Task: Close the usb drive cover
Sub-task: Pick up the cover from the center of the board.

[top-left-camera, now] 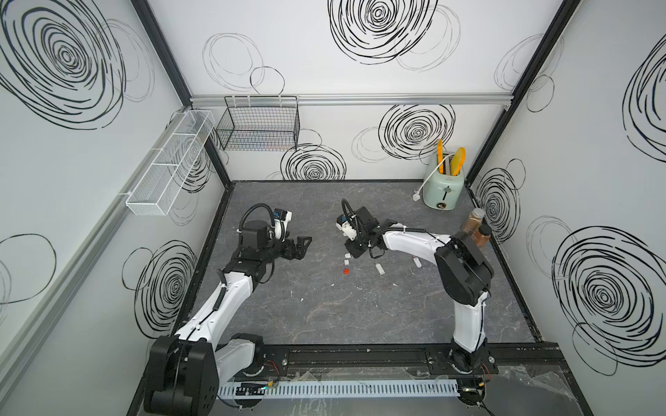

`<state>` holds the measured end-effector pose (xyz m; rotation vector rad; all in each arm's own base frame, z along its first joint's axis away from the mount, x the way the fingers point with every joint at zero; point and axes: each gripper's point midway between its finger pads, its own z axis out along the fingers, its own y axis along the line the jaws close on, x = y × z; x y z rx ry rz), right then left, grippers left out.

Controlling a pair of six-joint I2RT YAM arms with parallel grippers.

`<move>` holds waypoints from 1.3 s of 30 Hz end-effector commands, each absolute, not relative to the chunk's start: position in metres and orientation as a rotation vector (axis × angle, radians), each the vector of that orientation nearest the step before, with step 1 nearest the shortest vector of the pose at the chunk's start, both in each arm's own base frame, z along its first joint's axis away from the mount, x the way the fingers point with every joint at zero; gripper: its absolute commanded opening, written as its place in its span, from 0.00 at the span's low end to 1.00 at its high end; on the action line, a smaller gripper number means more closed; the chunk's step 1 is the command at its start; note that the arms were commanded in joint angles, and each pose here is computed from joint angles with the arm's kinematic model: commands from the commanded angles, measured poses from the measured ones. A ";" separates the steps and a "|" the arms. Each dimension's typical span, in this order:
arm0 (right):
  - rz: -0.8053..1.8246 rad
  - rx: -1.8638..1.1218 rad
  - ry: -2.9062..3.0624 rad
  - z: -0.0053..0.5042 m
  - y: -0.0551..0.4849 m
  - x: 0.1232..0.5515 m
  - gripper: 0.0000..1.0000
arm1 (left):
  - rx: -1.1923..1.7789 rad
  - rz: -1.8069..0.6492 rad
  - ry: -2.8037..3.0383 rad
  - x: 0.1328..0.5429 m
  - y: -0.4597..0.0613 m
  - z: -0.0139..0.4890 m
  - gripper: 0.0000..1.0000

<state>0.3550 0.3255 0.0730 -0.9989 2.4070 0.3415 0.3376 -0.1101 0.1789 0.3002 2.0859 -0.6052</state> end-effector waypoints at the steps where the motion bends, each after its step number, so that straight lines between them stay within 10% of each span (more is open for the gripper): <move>1: 0.375 -1.029 2.282 0.105 0.323 0.352 0.18 | 0.337 -0.705 2.020 0.340 -0.126 0.206 1.00; 39: 0.313 -1.506 1.444 0.131 0.311 0.223 0.14 | 0.808 -1.476 2.152 0.252 -0.285 0.167 0.66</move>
